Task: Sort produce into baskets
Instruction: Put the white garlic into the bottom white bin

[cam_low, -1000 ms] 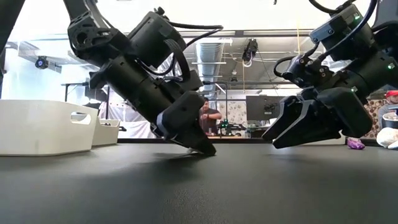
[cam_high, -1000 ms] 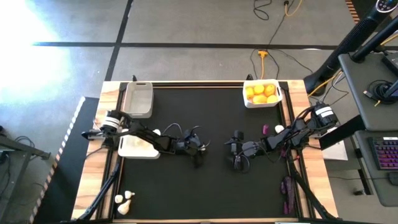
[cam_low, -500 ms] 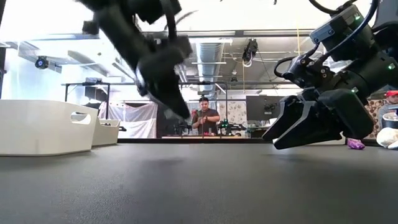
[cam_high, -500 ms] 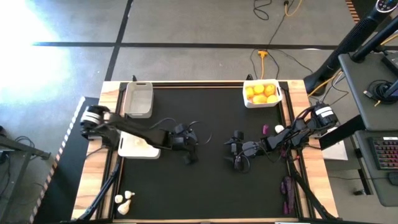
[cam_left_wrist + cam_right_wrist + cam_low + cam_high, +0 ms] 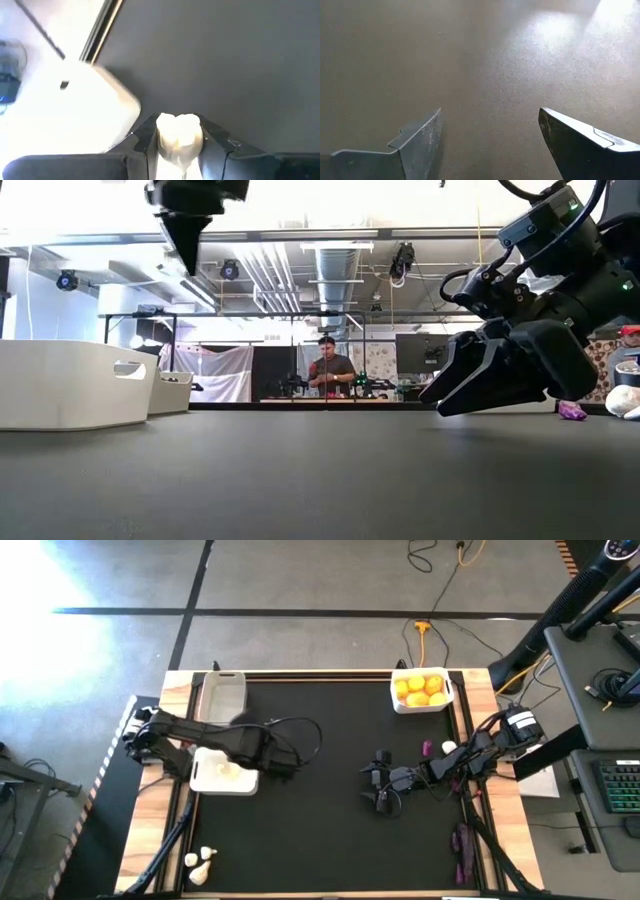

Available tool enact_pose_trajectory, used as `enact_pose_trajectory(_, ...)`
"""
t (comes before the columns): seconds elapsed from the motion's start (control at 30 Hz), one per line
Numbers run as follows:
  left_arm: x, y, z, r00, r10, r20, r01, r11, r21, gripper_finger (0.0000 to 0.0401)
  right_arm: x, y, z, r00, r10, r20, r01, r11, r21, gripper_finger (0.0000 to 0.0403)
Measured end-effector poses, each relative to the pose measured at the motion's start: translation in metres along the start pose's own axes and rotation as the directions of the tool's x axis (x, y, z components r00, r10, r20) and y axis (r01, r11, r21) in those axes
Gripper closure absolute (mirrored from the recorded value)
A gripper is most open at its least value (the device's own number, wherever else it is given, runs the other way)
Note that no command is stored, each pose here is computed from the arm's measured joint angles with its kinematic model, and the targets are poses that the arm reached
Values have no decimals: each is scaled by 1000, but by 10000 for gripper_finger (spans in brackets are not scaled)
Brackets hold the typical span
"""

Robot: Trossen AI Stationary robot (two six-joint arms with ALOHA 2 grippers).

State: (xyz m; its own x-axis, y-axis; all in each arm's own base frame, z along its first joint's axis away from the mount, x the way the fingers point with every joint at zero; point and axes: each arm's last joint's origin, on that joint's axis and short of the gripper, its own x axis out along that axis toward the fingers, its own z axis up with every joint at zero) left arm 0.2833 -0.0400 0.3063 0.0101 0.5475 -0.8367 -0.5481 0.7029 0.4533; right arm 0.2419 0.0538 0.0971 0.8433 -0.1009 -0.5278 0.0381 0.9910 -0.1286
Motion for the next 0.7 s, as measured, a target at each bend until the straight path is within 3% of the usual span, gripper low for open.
enact_pose_trajectory(0.17, -4, 1, 0, 999, 26, 44, -25, 999, -30, 319, 0, 0, 0, 1000, 0, -1, 0, 1000, 15, 78)
enact_pose_trajectory(0.33, 16, -6, -15, 993, -12, -118, 13, 1000, 6, 319, -1, 0, -2, 1000, 0, -7, 0, 999, 37, 78)
enact_pose_trajectory(0.5, 46, -5, -48, 951, 1, -310, 15, 999, 49, 319, -2, -1, -6, 1000, -1, -17, 1, 999, 50, 78)
enact_pose_trajectory(0.7, 70, 16, -94, 891, 6, -453, -16, 1000, -18, 319, -2, -1, -6, 1000, 0, -17, 1, 999, 50, 78)
